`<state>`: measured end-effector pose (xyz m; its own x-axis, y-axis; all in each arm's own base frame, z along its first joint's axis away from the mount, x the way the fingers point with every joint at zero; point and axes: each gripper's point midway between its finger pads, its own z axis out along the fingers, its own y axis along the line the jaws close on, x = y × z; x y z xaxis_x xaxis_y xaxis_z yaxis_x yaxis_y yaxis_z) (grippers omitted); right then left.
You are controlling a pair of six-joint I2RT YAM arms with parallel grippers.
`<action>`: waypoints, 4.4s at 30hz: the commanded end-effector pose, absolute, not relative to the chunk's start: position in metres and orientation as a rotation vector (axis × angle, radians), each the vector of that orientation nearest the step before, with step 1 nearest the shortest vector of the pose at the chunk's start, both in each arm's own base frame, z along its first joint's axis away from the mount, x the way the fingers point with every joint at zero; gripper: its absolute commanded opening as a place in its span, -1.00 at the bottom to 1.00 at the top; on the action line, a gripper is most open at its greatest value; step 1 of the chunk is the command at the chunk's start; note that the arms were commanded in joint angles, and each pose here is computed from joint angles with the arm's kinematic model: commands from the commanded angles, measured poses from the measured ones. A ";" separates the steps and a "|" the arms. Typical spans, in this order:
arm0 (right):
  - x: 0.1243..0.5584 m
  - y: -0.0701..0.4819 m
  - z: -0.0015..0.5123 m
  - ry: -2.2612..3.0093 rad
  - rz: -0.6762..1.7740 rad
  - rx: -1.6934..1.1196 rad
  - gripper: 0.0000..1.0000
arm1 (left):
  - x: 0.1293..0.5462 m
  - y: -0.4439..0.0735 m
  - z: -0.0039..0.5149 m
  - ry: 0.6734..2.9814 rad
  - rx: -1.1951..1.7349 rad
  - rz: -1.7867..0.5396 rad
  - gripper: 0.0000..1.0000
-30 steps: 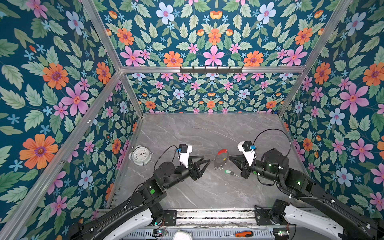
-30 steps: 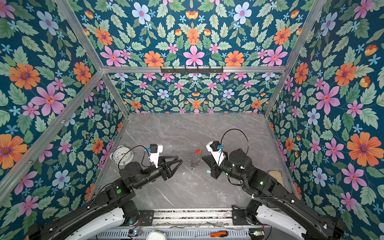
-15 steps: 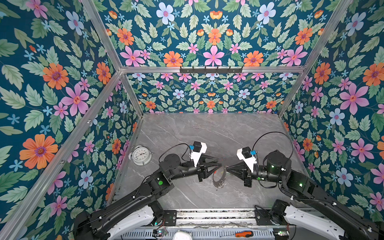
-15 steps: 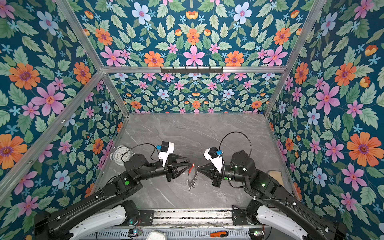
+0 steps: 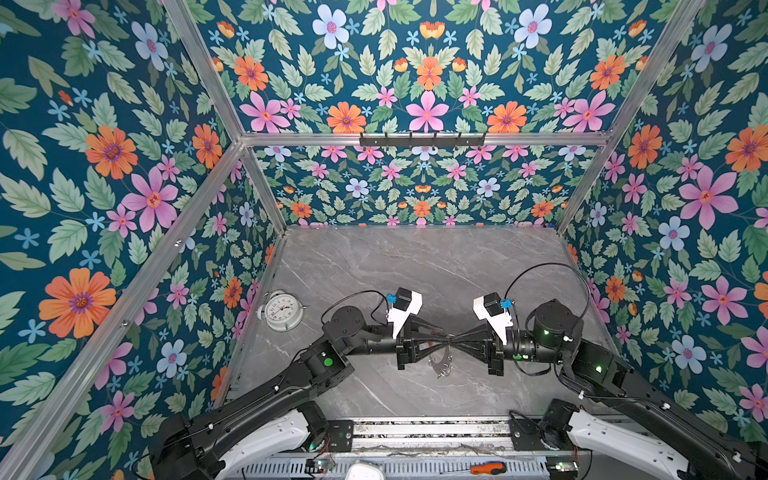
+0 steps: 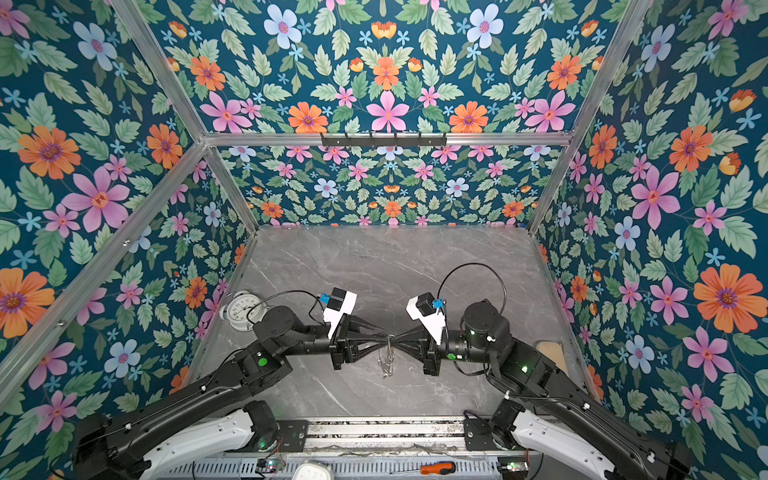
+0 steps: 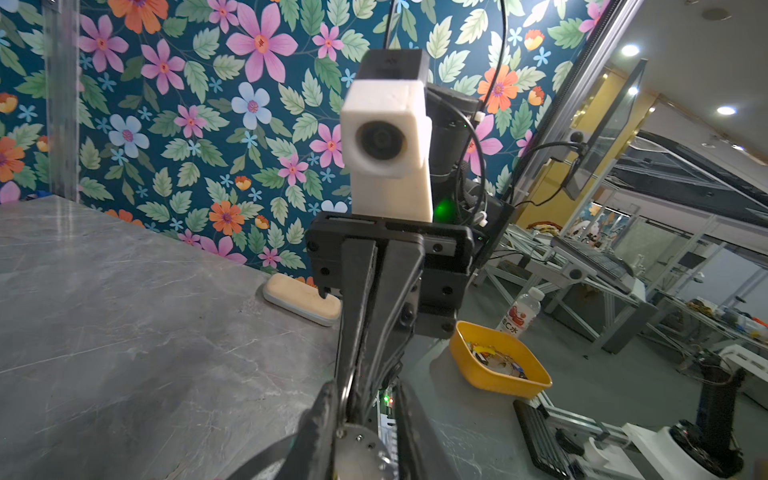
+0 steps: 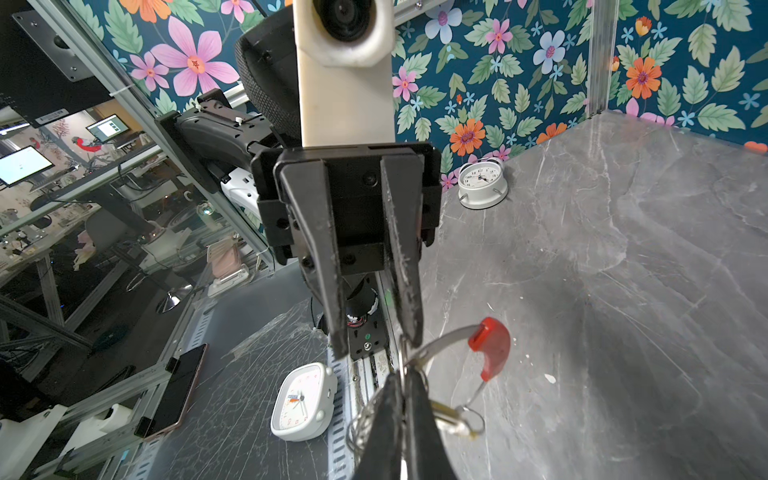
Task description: Remove the keys from the keyring
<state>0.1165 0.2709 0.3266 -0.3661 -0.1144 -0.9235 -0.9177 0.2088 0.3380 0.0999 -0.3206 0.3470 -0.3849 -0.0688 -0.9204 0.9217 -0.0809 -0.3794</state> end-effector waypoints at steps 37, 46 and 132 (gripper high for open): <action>0.133 0.246 0.363 1.507 1.236 -0.690 -0.05 | 0.126 -0.312 0.381 1.321 0.659 -1.479 -1.00; 0.143 0.247 0.354 1.543 1.207 -0.645 -0.07 | 0.119 -0.313 0.381 1.312 0.698 -1.470 -1.00; 0.123 0.280 0.315 1.588 1.200 -0.841 -0.14 | 0.108 -0.302 0.370 1.249 0.729 -1.468 -1.00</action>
